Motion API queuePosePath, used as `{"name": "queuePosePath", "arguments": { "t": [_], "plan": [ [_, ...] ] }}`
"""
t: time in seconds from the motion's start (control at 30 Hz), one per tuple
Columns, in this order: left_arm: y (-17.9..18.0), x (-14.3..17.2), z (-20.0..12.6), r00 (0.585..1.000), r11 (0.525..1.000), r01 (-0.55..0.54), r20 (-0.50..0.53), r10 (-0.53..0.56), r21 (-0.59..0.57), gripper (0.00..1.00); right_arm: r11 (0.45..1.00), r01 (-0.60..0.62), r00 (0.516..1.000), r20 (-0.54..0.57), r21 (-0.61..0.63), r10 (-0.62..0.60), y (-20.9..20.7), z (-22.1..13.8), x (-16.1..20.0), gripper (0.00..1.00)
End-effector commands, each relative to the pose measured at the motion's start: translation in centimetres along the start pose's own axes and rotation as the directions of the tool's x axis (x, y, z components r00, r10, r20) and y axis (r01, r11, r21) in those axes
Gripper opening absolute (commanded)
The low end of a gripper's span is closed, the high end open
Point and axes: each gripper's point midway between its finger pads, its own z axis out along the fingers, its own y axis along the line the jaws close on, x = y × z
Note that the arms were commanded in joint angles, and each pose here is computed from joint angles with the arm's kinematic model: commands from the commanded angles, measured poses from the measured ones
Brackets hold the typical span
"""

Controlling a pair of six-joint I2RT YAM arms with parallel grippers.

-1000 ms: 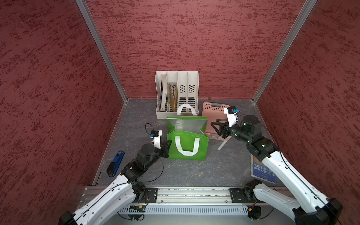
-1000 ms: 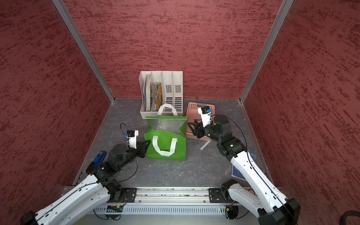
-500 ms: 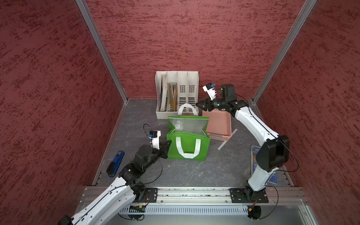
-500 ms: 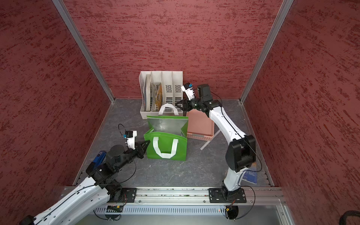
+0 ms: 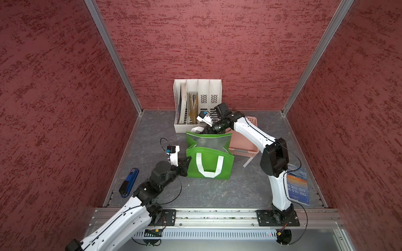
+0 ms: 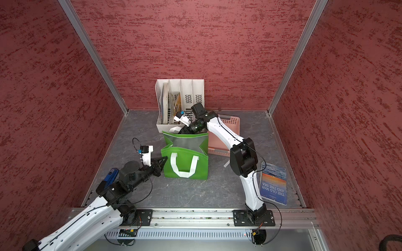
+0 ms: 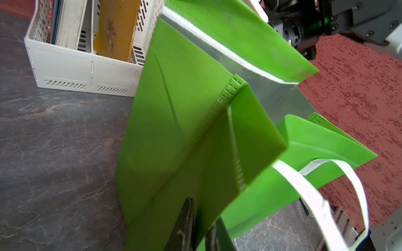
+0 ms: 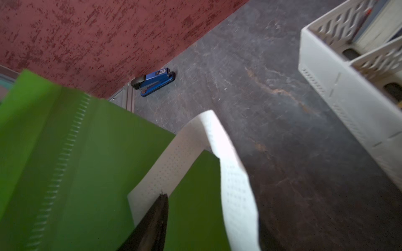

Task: Place the ice pack in the delivery bag
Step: Close the delivery bag at the center of the board.

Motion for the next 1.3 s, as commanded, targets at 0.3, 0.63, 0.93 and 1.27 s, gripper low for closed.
{"name": "queuePosePath", "arguments": {
  "t": [0.3,0.63,0.93,1.27],
  "plan": [
    [1.4,-0.8,0.4,0.997,0.995,0.073,0.041,-0.071,-0.069,0.71,0.998,0.055,0.998,-0.002,-0.026,-0.055,4.7,0.4,1.1,0.52],
    [-1.2,-1.6,1.7,0.991,0.991,-0.133,-0.016,0.134,0.026,1.0,0.998,0.066,0.998,-0.019,-0.016,-0.067,5.8,0.4,1.9,0.52],
    [-0.6,-4.7,2.0,0.969,0.973,-0.229,0.105,0.223,0.042,1.0,0.996,0.082,0.996,-0.031,-0.02,-0.083,6.4,-0.1,1.9,0.52],
    [-1.1,-5.3,2.9,0.964,0.945,-0.254,0.126,0.232,0.203,1.0,0.995,0.1,0.995,-0.025,-0.024,-0.1,7.2,-0.6,1.5,0.52]
  ]
}}
